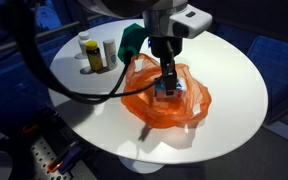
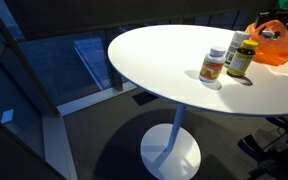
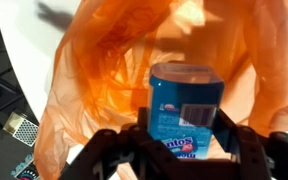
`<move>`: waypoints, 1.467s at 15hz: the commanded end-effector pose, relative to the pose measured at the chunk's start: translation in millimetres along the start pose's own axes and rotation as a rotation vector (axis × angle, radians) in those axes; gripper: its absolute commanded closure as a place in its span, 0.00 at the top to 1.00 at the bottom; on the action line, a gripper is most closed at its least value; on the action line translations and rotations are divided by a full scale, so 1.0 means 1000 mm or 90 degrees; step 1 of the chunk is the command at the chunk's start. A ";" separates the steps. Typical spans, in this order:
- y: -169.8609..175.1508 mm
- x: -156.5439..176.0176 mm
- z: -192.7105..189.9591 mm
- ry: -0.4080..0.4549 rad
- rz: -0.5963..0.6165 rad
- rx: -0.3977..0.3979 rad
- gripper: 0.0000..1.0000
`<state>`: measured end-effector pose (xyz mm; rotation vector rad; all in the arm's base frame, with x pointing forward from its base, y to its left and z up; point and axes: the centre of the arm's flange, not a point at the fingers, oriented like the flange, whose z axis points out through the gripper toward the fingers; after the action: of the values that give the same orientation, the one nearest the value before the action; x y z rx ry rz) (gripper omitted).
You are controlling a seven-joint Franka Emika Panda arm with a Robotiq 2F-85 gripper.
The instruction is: Remove the blue bottle from the plastic bag and place it on the table
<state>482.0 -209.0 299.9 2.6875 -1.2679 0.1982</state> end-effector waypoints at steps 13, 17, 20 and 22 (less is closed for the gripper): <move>-0.015 -0.025 -0.129 0.034 -0.095 0.065 0.40; -0.025 -0.045 -0.149 0.032 -0.145 0.095 0.40; -0.033 -0.042 -0.142 0.033 -0.143 0.092 0.40; -0.034 -0.044 -0.144 0.031 -0.148 0.094 0.65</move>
<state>473.5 -125.5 429.5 2.9058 -0.9523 0.3363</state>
